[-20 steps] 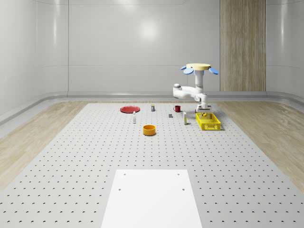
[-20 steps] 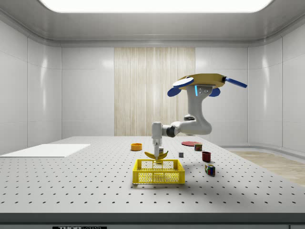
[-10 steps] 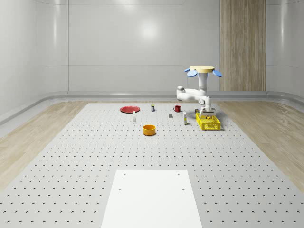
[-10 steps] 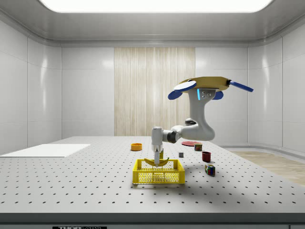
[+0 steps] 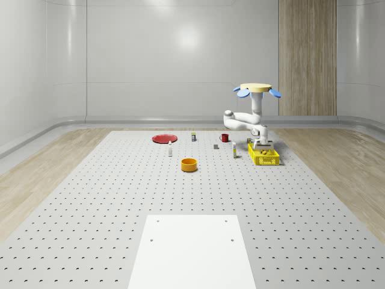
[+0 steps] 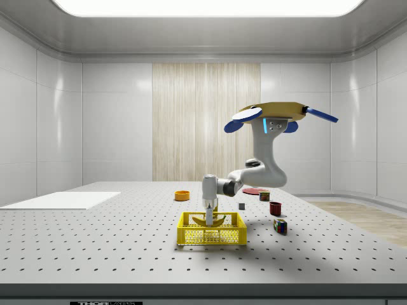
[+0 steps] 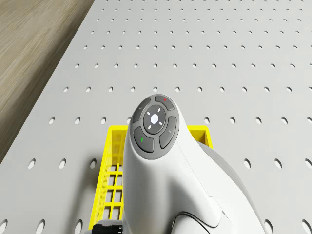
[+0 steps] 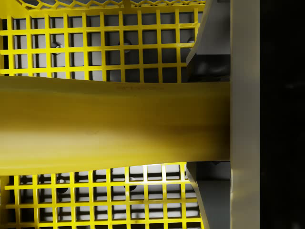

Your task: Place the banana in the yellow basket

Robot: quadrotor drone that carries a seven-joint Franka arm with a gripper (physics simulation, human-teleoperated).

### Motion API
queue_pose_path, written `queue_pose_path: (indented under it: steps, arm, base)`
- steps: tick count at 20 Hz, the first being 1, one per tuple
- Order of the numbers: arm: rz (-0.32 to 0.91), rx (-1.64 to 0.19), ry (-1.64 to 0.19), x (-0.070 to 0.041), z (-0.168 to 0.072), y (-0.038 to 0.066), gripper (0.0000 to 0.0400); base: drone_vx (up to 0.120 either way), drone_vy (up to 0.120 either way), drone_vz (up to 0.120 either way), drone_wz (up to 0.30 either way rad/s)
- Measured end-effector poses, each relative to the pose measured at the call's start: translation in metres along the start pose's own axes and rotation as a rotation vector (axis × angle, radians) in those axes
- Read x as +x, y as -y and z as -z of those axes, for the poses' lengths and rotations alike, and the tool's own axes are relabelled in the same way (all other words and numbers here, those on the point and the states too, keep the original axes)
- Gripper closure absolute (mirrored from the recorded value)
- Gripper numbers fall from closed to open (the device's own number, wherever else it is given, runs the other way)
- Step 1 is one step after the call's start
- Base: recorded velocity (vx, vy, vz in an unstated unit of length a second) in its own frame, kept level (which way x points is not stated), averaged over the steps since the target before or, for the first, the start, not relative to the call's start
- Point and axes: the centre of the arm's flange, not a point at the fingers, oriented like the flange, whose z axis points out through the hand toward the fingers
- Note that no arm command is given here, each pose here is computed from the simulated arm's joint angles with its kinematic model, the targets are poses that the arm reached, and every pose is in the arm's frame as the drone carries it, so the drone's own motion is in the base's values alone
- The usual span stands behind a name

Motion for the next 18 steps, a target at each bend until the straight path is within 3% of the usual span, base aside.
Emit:
queue_pose_path:
  steps: [1, 4, 7, 11, 18]
  arm:
    - [0.000, 0.000, 0.000, 0.000, -0.003, 0.000, 0.0200]
    - [0.011, 0.001, 0.003, 0.000, -0.010, 0.000, 0.0103]
    - [0.021, 0.002, 0.005, 0.000, -0.007, 0.000, 0.0049]
    - [0.028, 0.003, 0.006, 0.000, 0.006, 0.000, 0.0018]
    - [0.033, 0.003, 0.007, 0.000, 0.021, 0.000, 0.0003]
  base:
    - [0.000, 0.000, 0.000, 0.000]
    - [0.000, 0.000, 0.000, 0.000]
    - [0.000, 0.000, 0.000, 0.000]
    - [0.000, 0.000, 0.000, 0.000]
    - [0.000, 0.000, 0.000, 0.000]
